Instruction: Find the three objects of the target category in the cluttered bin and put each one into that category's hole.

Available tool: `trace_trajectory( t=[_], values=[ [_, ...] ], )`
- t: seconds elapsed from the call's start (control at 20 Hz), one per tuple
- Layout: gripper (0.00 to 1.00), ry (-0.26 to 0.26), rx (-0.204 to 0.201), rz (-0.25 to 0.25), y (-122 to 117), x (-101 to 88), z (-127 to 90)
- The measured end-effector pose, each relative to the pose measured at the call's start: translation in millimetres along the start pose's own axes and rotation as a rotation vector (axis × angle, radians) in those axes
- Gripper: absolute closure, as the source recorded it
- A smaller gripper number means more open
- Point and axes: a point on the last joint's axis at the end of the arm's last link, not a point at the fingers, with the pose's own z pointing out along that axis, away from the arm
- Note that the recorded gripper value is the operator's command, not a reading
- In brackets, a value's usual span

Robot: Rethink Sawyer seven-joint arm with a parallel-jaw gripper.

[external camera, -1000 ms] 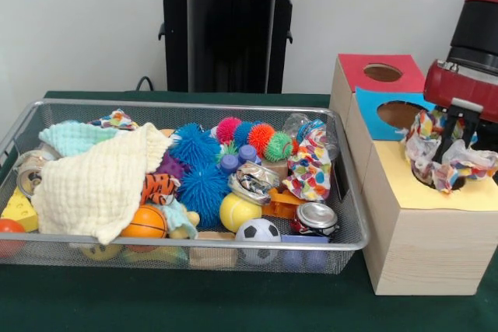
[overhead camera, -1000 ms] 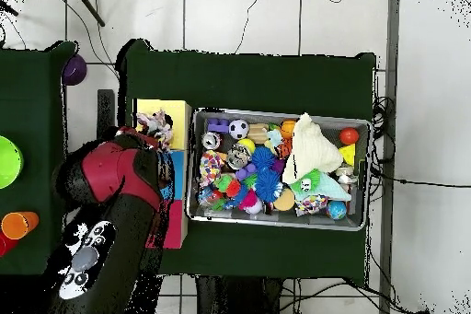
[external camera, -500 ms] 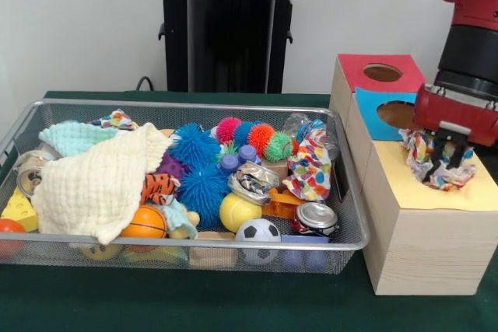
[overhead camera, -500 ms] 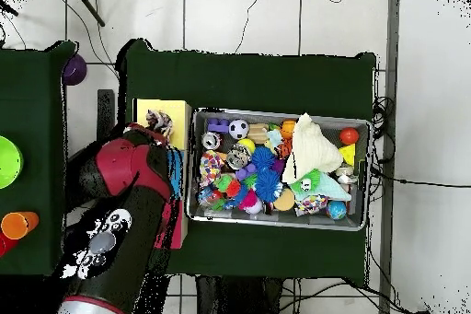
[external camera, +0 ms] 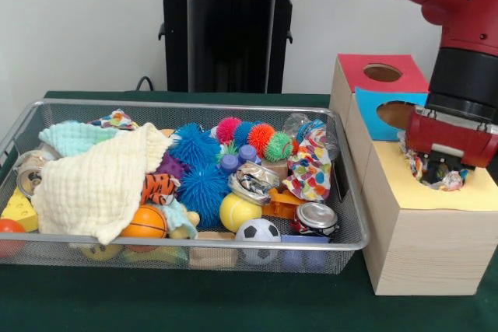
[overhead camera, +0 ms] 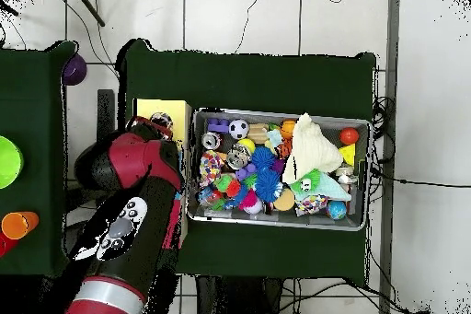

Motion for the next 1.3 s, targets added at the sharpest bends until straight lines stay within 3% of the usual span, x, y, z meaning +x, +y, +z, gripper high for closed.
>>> trace_trajectory(
  t=[0.3, 0.95, 1.0, 1.3],
  values=[
    [1.00, -0.001, -0.026, 0.033, -0.2, -13.9, 15.8],
    [1.00, 0.000, -0.031, 0.021, 0.2, -13.1, 15.1],
    [0.00, 0.001, -0.027, 0.018, -1.5, -12.4, 15.5],
    [0.00, 0.007, -0.013, 0.017, -7.5, -11.0, 16.3]
  ],
)
